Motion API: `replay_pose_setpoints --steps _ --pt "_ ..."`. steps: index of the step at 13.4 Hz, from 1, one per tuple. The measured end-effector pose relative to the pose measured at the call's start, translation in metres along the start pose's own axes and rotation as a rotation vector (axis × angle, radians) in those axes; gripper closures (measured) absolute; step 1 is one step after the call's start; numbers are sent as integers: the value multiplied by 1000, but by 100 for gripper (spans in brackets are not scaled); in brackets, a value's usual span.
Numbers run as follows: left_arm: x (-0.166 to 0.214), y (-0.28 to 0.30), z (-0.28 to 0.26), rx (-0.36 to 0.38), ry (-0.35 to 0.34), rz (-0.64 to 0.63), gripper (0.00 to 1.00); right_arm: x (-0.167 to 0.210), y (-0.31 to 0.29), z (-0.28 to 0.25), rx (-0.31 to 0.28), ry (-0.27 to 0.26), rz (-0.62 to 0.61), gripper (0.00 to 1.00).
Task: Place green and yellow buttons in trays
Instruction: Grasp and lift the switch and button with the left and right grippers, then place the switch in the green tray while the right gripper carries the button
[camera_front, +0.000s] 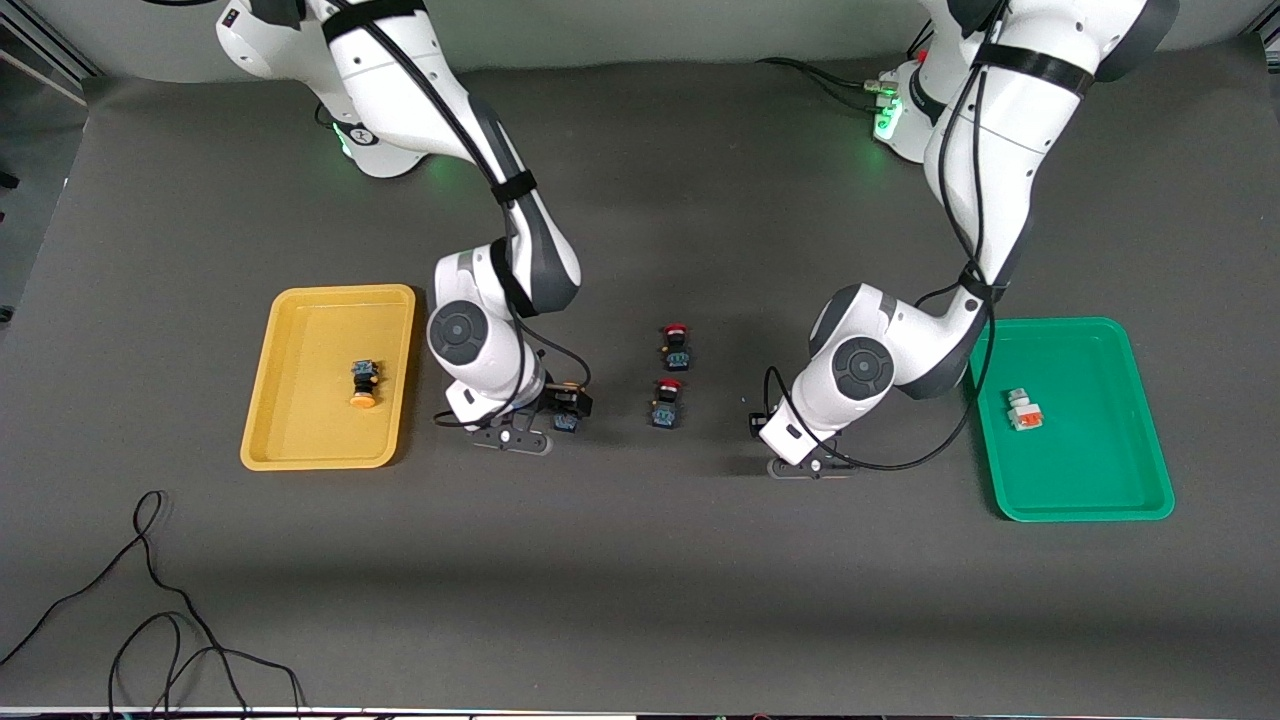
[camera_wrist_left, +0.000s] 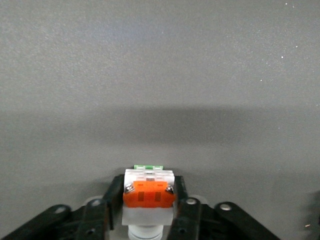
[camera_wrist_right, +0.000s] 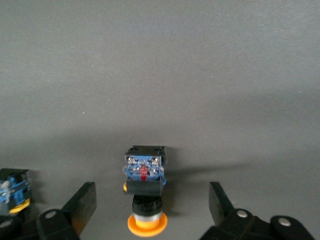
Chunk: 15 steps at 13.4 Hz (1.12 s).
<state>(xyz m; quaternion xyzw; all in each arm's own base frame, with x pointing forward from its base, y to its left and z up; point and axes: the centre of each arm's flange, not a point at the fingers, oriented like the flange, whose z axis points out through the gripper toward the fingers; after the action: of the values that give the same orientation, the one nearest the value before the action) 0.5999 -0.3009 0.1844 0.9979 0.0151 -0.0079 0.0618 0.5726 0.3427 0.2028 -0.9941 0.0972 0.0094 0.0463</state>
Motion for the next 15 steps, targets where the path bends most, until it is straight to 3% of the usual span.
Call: replay_pose_setpoints --steps 4,7,9,12,15 --pt "7 -5 -7 -1 10 -10 58 -5 -4 25 -13 16 -12 1" --pt "28 -38 -70 47 -22 -58 58 -5 -3 32 -19 22 -13 28" --pt "30 -61 -144 91 -43 -72 58 -4 -4 31 -16 25 -11 56" --pt "32 -132 -218 130 -76 -13 58 2 -7 18 -2 34 -7 59" --pt "49 -278 -236 108 -102 98 58 19 4 -44 11 -23 23 59"
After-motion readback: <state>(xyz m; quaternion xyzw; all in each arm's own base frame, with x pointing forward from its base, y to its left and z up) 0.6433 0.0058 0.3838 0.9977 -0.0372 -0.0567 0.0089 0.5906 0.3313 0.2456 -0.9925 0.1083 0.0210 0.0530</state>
